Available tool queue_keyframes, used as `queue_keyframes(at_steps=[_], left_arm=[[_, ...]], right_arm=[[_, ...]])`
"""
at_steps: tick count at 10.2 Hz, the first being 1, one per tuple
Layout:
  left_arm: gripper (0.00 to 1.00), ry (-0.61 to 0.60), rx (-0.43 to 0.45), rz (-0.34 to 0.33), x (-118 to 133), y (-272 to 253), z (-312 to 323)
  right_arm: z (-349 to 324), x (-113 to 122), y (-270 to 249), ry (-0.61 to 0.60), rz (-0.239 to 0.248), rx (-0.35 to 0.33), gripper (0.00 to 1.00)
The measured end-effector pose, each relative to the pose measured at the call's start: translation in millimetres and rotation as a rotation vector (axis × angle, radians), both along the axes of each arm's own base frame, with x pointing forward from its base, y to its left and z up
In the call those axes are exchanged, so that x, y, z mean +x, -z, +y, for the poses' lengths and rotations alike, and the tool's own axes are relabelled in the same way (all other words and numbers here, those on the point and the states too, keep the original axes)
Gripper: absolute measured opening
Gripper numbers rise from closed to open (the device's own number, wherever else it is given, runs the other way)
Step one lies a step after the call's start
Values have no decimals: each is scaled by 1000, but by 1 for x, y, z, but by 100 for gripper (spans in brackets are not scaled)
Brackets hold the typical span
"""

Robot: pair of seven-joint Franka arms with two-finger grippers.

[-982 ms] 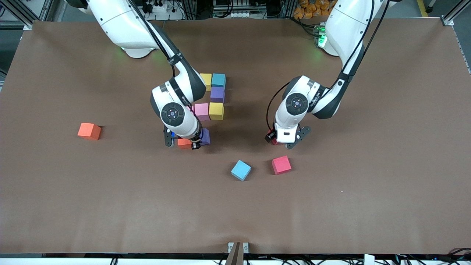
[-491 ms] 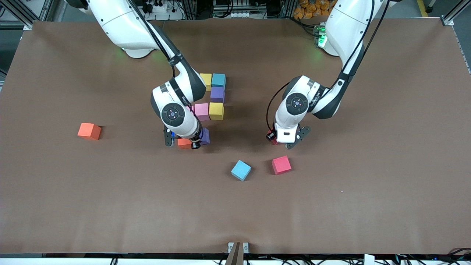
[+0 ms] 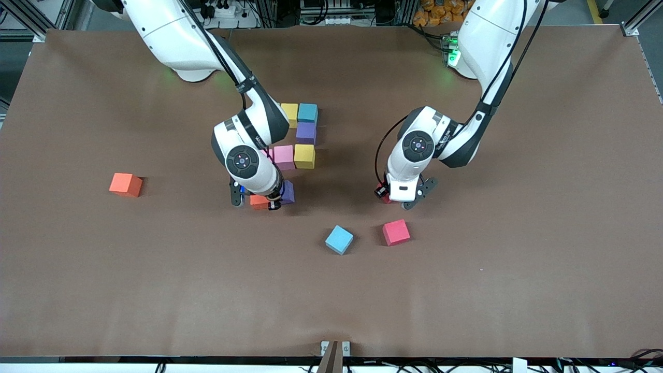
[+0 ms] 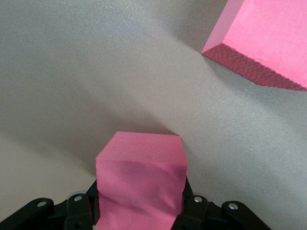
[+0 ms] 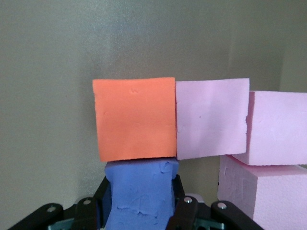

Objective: Form number 2 with 11 blocks
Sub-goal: 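Lower the purple cube next to the orange cube with the right gripper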

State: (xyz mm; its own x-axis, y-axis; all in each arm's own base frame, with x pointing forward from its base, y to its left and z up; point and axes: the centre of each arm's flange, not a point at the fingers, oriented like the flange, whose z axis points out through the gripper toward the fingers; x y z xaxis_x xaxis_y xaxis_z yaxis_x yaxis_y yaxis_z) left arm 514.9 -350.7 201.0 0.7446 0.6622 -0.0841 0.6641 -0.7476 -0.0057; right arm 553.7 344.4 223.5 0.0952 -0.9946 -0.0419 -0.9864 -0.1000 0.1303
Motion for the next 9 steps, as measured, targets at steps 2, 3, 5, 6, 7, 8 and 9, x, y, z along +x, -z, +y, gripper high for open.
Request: queue_keyframes(at_steps=[2,3,5,6,7,8,9], left_arm=[[61,0,0,0,0,0,0],[61,0,0,0,0,0,0],[61,0,0,0,0,0,0],[61,0,0,0,0,0,0],[61,1,0,0,0,0,0],[61,1,0,0,0,0,0],[61,2,0,0,0,0,0]], right_arm=[[0,0,1,0,-3,1,52],[0,0,1,0,-3,1,52],[-1,0,1,-1,-5,0,52],[-1,0,1,-5,-10,-2,52],[-1,0,1,-8,-15,-3,52],[-1,0,1,-8,-16,-4,52],[-1,0,1,-9,-16,-4,52]])
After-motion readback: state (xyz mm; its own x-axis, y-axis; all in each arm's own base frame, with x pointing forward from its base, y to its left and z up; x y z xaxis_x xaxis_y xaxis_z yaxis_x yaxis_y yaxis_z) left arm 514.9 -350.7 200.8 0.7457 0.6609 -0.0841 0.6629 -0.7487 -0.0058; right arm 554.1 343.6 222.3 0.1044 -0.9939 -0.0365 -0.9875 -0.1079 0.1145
